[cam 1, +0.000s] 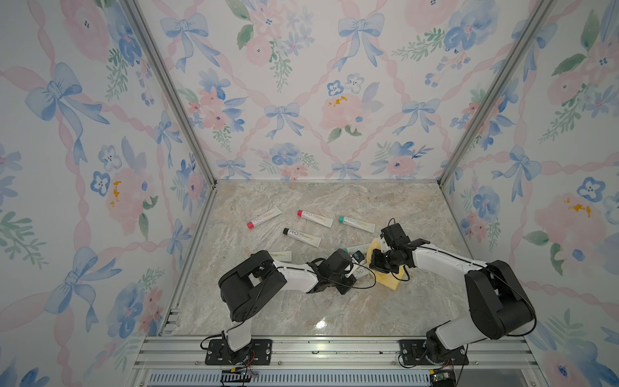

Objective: Wipe the surface of the toothpaste tube
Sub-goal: Wipe the dirt from the toothpaste tube, then move the toothpaste to the center of the board.

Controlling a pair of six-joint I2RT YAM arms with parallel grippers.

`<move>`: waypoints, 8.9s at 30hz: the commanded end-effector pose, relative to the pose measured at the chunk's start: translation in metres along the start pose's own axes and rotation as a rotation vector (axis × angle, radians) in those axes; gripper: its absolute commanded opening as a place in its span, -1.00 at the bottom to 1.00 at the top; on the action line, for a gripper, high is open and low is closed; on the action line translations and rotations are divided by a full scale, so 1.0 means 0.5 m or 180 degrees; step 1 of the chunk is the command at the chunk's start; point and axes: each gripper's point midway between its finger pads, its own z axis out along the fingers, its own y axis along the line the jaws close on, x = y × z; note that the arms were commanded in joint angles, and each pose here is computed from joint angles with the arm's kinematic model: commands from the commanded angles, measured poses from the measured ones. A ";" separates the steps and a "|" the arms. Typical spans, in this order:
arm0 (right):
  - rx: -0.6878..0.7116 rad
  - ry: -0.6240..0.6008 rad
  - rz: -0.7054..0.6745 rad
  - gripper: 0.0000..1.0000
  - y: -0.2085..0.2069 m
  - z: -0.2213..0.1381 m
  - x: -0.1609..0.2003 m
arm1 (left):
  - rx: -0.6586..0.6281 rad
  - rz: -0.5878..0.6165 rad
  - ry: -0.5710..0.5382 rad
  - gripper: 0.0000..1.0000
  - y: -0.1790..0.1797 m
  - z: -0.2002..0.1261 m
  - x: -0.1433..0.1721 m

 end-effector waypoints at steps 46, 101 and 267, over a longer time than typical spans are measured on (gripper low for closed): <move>-0.0039 0.0266 -0.0052 -0.79 0.020 0.021 0.029 | 0.0155 0.0033 0.0582 -0.71 -0.034 0.030 0.114; 0.0486 -0.0004 0.0108 -0.80 -0.091 -0.020 -0.059 | 0.0110 0.0043 0.0559 -0.71 -0.032 0.019 0.113; 0.0612 -0.0478 0.0814 -0.75 -0.211 -0.056 -0.051 | 0.0003 -0.0189 -0.0469 0.46 0.042 0.094 -0.310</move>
